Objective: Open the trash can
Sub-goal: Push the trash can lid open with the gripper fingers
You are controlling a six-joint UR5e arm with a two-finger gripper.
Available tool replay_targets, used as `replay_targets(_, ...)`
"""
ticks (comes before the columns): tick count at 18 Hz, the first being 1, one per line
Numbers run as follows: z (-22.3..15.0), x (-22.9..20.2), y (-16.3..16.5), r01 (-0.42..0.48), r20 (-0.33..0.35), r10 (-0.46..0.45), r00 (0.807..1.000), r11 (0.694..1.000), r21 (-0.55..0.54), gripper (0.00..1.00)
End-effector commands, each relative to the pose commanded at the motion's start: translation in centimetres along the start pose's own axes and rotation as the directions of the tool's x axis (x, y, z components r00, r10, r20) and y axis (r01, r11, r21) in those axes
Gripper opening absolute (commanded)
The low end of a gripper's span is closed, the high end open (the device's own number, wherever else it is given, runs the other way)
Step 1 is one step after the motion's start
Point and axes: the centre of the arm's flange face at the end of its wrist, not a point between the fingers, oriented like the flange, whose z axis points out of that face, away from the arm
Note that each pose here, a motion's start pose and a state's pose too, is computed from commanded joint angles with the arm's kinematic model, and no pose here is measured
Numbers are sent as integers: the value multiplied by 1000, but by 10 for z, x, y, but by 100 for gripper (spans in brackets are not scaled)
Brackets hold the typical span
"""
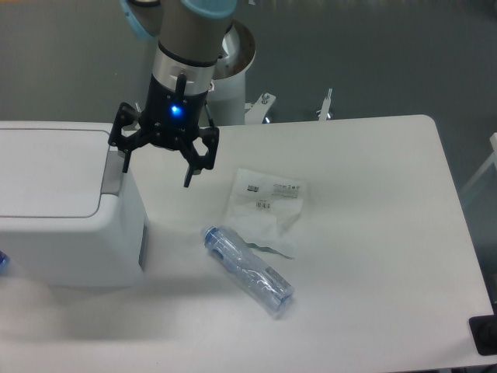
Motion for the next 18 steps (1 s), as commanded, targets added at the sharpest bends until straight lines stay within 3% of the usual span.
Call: replay_targets(18, 16, 4, -2, -5, -13, 4, 1000, 1000, -28, 100)
